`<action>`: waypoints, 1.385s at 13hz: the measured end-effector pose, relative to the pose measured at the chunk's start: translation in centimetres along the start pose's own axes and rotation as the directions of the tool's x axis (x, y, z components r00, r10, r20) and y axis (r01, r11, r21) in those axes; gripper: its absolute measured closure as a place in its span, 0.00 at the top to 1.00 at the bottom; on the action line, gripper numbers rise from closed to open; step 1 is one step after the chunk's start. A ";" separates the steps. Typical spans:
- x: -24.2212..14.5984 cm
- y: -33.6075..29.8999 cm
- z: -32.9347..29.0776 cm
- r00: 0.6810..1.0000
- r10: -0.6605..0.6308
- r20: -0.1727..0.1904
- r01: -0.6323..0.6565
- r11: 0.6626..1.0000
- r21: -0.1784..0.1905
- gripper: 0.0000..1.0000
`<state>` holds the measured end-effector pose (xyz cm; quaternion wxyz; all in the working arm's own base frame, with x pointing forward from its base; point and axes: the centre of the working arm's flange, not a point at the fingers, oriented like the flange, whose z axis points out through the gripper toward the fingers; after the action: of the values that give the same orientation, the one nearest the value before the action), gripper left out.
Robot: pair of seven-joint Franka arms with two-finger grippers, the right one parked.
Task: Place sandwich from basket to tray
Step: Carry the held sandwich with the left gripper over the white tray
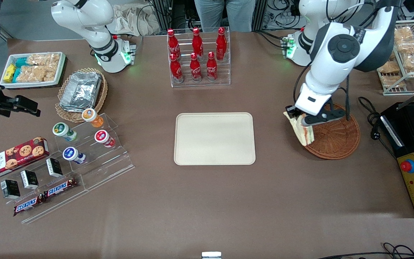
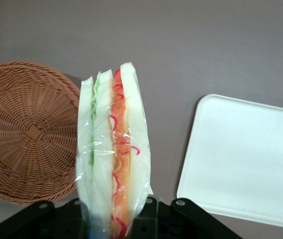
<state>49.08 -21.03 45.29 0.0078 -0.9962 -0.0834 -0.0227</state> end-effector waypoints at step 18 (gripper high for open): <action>-5.3 15.2 9.9 0.912 0.402 0.075 -0.405 0.914 0.016 0.22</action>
<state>46.83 -36.71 35.00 0.0252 -0.9919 0.1234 0.0158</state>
